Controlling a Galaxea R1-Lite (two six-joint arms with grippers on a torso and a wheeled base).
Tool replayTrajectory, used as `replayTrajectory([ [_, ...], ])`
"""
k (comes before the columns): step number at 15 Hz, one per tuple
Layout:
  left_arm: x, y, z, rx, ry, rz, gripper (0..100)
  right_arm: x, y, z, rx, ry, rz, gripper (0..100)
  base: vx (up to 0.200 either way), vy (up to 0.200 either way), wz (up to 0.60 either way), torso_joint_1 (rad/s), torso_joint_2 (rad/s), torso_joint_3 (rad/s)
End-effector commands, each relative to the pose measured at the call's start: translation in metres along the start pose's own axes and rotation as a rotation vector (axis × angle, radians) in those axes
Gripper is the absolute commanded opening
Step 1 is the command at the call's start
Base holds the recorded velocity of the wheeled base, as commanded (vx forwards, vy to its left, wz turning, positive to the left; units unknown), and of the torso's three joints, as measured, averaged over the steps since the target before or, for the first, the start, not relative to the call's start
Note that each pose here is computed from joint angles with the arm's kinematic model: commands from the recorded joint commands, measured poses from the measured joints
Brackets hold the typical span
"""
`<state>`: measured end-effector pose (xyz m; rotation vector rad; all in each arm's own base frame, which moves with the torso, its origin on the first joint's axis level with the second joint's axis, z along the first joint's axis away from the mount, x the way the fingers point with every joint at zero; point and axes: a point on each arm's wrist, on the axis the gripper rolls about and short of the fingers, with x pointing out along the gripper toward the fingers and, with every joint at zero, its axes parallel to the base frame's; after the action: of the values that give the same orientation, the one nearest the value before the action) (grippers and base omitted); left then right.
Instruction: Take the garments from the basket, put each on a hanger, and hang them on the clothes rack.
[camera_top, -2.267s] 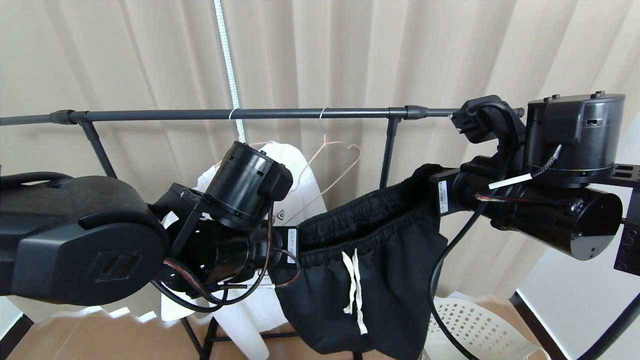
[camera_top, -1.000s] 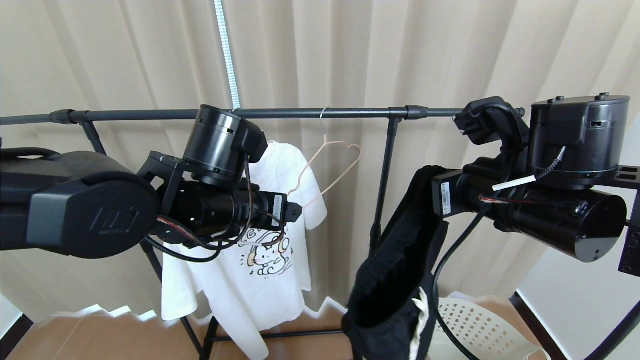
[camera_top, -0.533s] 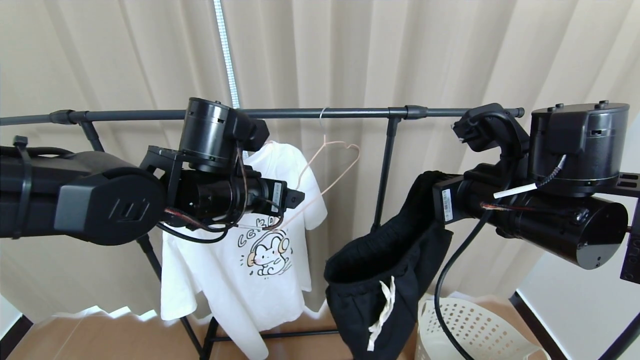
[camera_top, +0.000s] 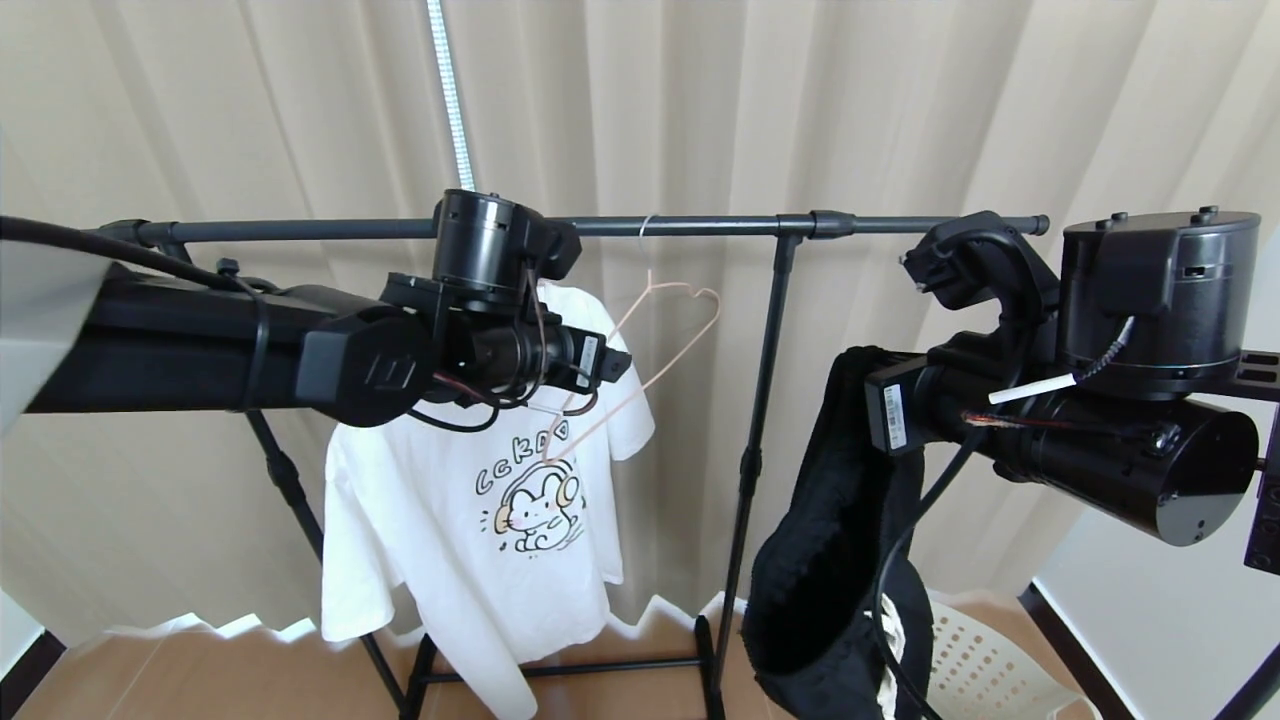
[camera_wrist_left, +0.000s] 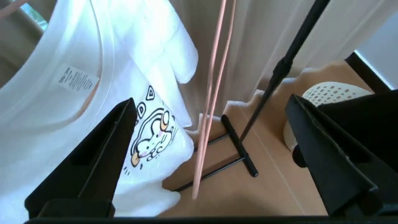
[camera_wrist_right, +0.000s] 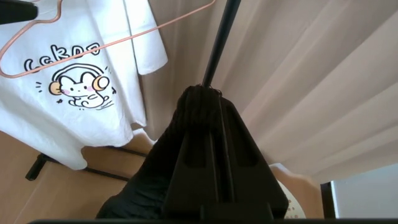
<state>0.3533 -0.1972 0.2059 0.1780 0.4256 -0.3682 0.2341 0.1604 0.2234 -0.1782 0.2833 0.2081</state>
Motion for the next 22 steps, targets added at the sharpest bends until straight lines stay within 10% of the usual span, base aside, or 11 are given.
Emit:
replayTrajectory([
  [1, 0.033, -0.002, -0.009, 0.018, 0.029, 0.006, 100, 0.000, 0.000, 0.000, 0.000, -0.001, 0.000, 0, 0.000, 0.000, 0.00, 0.000, 0.00, 0.000],
  [16, 0.098, 0.001, -0.020, 0.040, 0.025, 0.019, 100, 0.001, 0.001, 0.001, -0.015, -0.002, 0.003, 0, 0.000, 0.000, 0.00, 0.000, 0.00, 0.000],
  [17, 0.098, 0.001, -0.021, 0.040, 0.028, 0.019, 0, 0.002, 0.001, 0.000, -0.016, -0.001, 0.003, 0, 0.000, 0.000, 0.00, 0.000, 0.00, 0.000],
  [22, 0.094, 0.004, -0.017, 0.019, 0.020, 0.026, 0, 0.003, 0.002, -0.001, -0.017, 0.004, 0.002, 0, 0.000, 0.000, 0.00, 0.000, 0.00, 0.000],
])
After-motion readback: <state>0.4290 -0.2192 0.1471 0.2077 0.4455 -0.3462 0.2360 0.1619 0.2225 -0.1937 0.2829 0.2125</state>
